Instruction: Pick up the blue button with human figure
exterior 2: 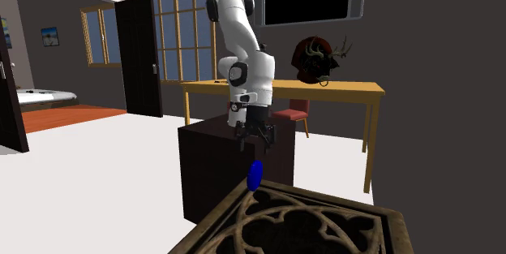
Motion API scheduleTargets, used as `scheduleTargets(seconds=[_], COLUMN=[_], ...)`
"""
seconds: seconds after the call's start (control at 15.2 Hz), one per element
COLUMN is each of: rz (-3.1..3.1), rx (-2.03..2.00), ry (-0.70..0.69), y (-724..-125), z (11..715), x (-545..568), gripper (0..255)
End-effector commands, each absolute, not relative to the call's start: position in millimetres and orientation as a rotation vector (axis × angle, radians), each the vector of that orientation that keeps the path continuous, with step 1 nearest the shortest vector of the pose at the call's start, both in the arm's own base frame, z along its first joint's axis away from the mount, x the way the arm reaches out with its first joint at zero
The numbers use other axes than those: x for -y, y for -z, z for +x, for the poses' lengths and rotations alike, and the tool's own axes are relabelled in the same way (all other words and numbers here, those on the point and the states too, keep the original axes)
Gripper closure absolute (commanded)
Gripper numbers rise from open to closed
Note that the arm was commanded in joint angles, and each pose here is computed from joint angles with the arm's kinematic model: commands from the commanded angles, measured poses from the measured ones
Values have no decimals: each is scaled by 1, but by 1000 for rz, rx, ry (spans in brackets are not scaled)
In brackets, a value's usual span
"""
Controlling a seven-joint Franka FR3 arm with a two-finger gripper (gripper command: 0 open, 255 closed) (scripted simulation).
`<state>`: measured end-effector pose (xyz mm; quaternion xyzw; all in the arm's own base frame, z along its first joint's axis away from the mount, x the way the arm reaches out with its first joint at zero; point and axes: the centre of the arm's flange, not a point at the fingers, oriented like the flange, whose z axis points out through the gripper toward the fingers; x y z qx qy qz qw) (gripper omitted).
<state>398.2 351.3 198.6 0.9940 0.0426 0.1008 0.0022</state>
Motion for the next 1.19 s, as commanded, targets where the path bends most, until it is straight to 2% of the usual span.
scheduleTargets(seconds=[0.0,0.59,0.66,1.12], rz=[3117,3117,3117,3117], rx=[-137,-137,-137,-137], ry=[-318,-318,-317,-317], y=[-180,-140,-141,-140], z=[400,400,401,402], x=[-368,-368,-367,-367], gripper=[0,0,255,255])
